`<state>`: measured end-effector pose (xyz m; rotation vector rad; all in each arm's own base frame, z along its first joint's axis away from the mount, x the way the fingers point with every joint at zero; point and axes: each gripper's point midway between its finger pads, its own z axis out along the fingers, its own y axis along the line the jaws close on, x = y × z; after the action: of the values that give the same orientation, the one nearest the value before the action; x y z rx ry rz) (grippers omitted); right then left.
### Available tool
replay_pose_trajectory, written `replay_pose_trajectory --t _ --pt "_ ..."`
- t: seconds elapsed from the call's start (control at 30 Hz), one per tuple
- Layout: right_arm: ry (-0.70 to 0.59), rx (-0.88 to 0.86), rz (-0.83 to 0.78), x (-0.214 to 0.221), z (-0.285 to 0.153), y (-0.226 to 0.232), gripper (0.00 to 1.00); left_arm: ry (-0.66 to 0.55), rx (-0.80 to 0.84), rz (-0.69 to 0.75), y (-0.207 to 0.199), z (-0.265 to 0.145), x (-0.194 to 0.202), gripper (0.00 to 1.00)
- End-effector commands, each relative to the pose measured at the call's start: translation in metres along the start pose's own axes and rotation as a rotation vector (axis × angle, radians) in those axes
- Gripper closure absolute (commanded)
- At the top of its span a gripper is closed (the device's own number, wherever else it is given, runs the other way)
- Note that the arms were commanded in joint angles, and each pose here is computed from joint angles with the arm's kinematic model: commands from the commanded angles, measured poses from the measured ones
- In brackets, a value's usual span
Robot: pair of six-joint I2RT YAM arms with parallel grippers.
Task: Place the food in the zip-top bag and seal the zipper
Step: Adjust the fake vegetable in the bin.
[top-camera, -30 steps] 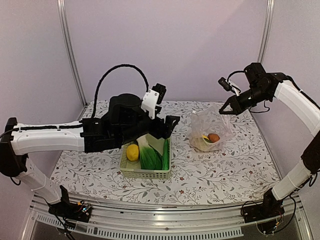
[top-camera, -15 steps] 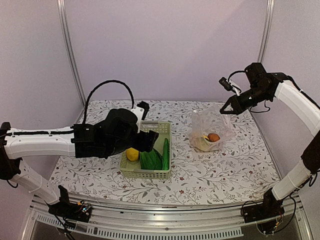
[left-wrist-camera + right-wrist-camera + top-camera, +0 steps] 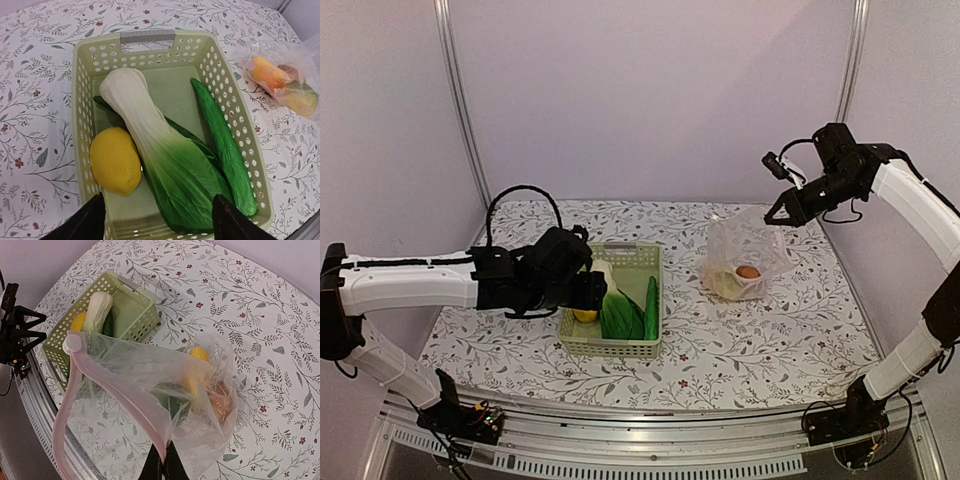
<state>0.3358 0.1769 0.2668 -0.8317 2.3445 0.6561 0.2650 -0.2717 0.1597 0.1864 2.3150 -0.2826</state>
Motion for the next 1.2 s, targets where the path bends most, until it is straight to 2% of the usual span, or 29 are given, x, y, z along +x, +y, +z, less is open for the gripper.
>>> replay_pose_trajectory --t 0.0,0.37,0.53,0.77,0.9,1.17 --pt "-0.036 0.046 -0.019 -0.005 -0.013 -0.004 1.0 0.099 -0.001 -0.042 0.002 0.018 0.022 0.28" --pt "-0.048 0.084 -0.039 0.0 -0.019 -0.005 1.0 0.255 0.005 -0.008 -0.006 0.061 0.033 0.35" --pt "-0.041 0.076 -0.033 0.007 -0.018 -0.003 1.0 0.322 0.03 0.011 -0.017 0.091 0.037 0.27" --pt "-0.047 0.078 -0.029 0.009 -0.019 -0.002 1.0 0.246 0.167 0.12 -0.063 0.121 0.0 0.25" --pt "-0.042 0.086 -0.028 0.011 -0.019 -0.003 1.0 0.165 0.185 0.216 -0.075 0.108 -0.021 0.22" --pt "-0.052 0.075 -0.034 0.013 -0.016 -0.001 1.0 0.135 0.058 0.252 -0.036 0.055 -0.027 0.16"
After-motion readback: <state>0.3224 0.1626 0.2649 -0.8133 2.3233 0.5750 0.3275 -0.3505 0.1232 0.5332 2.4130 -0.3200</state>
